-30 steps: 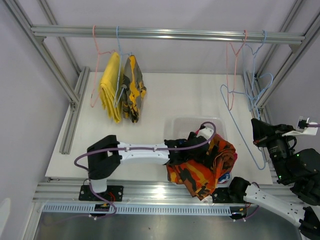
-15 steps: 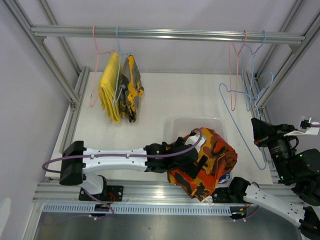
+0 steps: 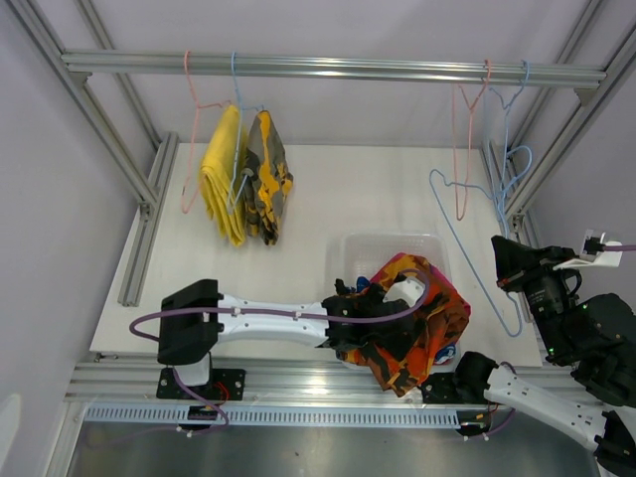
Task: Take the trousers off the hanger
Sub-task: Place the trousers in the bin.
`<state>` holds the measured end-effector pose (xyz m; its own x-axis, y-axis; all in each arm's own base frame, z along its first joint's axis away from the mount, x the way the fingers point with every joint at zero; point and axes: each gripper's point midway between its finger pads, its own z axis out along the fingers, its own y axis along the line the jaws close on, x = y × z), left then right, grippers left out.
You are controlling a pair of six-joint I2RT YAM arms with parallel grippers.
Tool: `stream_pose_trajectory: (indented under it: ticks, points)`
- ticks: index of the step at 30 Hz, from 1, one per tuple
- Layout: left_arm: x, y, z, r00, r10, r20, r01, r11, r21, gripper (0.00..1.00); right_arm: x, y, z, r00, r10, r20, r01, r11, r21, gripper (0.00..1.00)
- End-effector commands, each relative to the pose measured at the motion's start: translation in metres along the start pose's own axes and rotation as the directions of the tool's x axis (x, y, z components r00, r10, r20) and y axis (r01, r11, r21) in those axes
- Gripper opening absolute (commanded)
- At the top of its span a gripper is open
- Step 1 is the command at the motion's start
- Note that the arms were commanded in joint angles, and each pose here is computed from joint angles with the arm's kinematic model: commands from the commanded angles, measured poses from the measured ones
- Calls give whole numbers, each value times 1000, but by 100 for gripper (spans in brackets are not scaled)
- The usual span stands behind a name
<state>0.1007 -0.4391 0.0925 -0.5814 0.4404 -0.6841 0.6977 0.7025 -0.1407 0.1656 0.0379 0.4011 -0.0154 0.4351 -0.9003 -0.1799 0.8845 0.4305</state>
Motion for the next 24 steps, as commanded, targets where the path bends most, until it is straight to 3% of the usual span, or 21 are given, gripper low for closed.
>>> stream_pose_trajectory:
  ticks: [1,7,15,21,24]
  points:
    - [90,6,20,958,67,-279,-75,997,-17,99,-6,5,2,1000,2,12,-2,1000,-9,0]
    - [43,5,-32,976,98,-192,-105,994,-27,99,-8,12,4,1000,-8,4,8,1000,-27,0]
    - [-52,15,-146,993,102,65,-102,995,-2,100,-10,42,21,999,-46,-8,45,996,-73,0]
    - [-122,22,-224,917,92,388,-142,985,102,99,-2,68,46,993,-118,-25,116,990,-80,0]
    - [-144,36,-250,877,67,477,-134,985,109,99,3,77,57,989,-146,-29,144,987,-76,0]
